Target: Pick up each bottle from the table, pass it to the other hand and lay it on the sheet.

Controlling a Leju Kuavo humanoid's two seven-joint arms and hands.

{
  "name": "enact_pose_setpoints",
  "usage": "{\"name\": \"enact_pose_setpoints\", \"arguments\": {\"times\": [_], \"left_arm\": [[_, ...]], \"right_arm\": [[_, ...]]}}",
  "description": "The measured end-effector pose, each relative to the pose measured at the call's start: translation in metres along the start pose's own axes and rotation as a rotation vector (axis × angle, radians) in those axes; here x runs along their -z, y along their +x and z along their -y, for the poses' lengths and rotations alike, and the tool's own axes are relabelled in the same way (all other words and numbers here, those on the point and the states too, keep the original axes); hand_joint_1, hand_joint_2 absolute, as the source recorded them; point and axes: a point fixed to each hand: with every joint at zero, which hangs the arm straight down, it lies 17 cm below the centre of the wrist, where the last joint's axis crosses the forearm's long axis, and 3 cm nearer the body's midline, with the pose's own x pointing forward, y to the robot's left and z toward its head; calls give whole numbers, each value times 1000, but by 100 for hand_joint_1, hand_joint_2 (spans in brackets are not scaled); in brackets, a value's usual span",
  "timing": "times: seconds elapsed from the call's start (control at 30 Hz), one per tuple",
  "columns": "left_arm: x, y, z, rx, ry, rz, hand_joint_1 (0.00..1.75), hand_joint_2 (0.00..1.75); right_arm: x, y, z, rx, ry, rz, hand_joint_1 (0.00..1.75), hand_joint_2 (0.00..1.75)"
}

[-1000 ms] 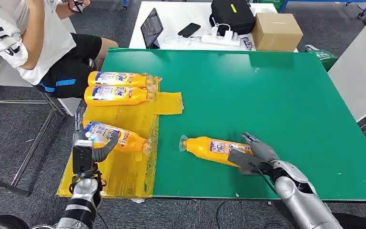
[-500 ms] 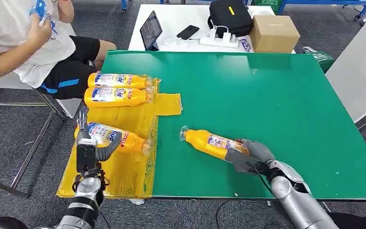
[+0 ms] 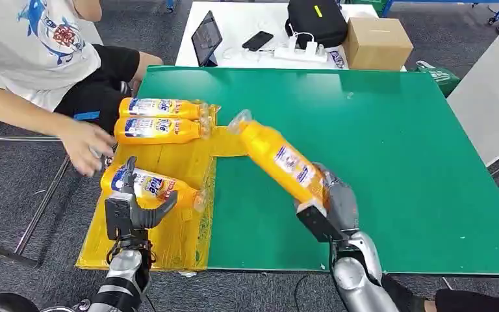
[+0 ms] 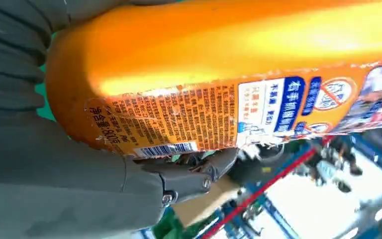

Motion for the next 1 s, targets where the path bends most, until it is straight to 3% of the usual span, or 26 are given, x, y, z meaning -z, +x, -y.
{"name": "enact_pose_setpoints", "arguments": {"times": [0.33, 0.57, 0.67, 0.73, 0.87, 1.0], "left_arm": [[-1, 1, 3, -20, -9, -6, 0, 175], [-16, -12, 46, -354, -150, -192, 0, 175], [-22, -4, 66, -480, -219, -221, 0, 175], [-25, 3, 77, -548, -258, -230, 0, 175], [-46, 44, 102, -872, -466, -210, 0, 175], [-66, 66, 114, -980, -604, -184, 0, 175]], "right_arm": [[1, 13, 19, 38, -94, 4, 175, 175], [-10, 78, 113, -32, -537, 242, 175, 175], [-18, 89, 144, -43, -653, 252, 169, 175], [-23, 89, 160, -44, -706, 235, 175, 175], [-25, 82, 140, -28, -656, 215, 173, 175], [-23, 91, 90, -22, -523, 239, 175, 175]]}}
